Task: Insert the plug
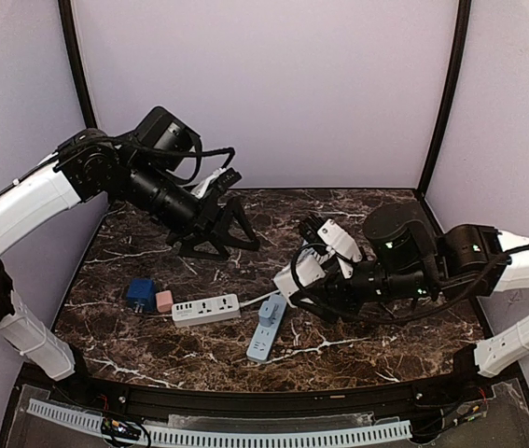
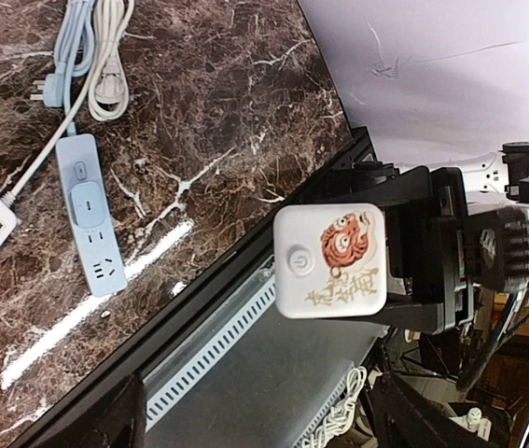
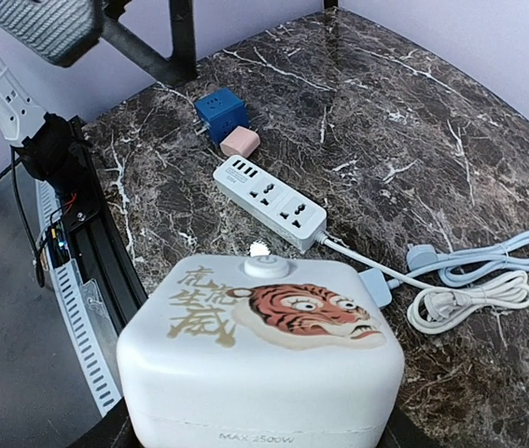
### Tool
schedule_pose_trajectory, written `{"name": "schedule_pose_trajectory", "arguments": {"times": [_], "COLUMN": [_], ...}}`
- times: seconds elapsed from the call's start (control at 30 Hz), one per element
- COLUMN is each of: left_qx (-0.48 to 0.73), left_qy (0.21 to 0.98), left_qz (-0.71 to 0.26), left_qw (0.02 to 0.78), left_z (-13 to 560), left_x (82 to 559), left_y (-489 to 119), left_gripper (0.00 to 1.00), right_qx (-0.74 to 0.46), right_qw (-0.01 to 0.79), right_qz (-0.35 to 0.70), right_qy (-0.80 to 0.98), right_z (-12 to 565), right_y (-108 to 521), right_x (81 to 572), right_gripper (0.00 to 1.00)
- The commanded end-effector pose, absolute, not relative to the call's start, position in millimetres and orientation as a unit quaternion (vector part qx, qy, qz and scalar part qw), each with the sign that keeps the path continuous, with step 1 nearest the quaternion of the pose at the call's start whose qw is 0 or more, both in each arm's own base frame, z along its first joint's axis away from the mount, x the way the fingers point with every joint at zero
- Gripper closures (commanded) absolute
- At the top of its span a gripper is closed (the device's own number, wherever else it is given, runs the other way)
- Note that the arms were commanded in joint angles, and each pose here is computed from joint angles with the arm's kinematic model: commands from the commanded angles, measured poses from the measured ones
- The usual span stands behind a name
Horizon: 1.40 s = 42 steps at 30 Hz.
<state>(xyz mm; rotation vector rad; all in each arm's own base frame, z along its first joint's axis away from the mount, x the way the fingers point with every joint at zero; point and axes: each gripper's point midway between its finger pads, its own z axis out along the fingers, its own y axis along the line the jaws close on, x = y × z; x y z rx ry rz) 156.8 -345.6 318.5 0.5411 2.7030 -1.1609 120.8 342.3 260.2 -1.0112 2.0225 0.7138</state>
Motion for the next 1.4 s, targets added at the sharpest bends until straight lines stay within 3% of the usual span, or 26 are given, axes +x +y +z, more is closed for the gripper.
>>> {"name": "schedule_pose_trajectory", "arguments": {"times": [0.0,0.53,1.37], "left_qx": [0.197,0.224,0.227], "left_qy": [0.882,0.849,0.854], "left_qz": [-0.425,-0.476,-0.458], "left_qw": [0.044,-0.037,-0.095], "left_z": [325,313,287], "left_x": [148,136,132], "left_y": [-361,-398,-406], "left_gripper": [0.17,0.20,0.29], "right_qx": [-0.418,-0.455,-0.484], "right_qw": [0.405,0.418,0.416], "right_qz": [0.282,0.259,0.222], "right_qy": [0.763,0.743,0.737], "right_z": [282,293,285], "right_y": [356,370,380], "right_x": [121,124,128], "right_gripper": [0.60,0.60,0.61]}}
